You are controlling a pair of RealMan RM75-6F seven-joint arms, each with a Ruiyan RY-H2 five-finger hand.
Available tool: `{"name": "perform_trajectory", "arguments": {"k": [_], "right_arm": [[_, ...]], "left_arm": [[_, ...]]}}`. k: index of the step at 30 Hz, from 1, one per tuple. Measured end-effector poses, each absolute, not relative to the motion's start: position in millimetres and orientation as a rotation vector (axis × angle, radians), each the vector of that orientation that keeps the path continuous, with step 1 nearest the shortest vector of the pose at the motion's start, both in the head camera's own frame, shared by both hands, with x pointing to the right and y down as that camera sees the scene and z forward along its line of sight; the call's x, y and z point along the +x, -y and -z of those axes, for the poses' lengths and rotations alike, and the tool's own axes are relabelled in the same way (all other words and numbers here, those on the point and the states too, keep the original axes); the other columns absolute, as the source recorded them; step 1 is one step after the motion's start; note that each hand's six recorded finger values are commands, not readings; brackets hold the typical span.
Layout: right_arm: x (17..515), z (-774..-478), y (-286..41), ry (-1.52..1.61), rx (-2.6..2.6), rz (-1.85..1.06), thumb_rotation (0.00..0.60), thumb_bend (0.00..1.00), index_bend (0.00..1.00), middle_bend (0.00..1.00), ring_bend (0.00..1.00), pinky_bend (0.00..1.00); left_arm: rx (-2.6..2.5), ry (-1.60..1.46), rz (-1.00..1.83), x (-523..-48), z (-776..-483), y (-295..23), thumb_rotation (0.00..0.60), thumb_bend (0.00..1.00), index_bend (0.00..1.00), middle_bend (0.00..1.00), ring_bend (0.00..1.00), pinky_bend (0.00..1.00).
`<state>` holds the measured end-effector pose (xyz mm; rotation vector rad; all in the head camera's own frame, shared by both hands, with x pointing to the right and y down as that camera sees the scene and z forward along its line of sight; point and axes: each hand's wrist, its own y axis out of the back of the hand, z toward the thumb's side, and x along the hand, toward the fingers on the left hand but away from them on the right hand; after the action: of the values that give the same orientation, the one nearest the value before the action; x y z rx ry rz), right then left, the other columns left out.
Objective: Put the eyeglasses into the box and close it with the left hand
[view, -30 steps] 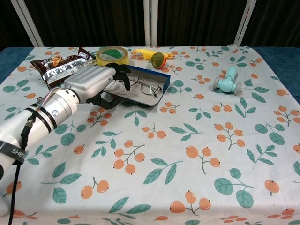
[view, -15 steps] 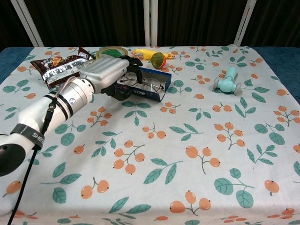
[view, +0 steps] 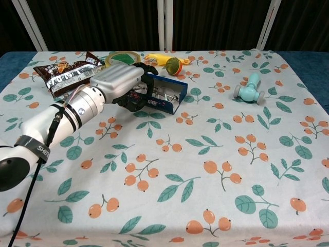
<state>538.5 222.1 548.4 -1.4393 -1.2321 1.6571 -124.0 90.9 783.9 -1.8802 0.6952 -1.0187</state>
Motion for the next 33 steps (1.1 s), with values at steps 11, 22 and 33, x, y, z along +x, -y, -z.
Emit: {"name": "perform_trajectory", "arguments": {"k": [11,22,33], "right_arm": [[533,-551,-223,1.221,-1.458,-1.645,0.600,0.32,0.00,0.00,0.00,0.00],[525,-557,-224,1.187,-1.482,-1.641,0.600,0.33,0.00,0.00,0.00,0.00],[512,-560,-223,1.155,-1.501,-1.632,0.600,0.32,0.00,0.00,0.00,0.00]], "left_arm": [[-1.827,-0.743,0.947,-159,-753,-99,0.600,0.48,0.69,0.16,0.07,0.19],[-1.768,-0.679,1.019,-238,-709,-140,0.600,0.48,0.71,0.18,0.07,0.19],[-1.761,-0.636,1.055,-250,-701,-153,0.600,0.48,0.72,0.18,0.07,0.19]]}}
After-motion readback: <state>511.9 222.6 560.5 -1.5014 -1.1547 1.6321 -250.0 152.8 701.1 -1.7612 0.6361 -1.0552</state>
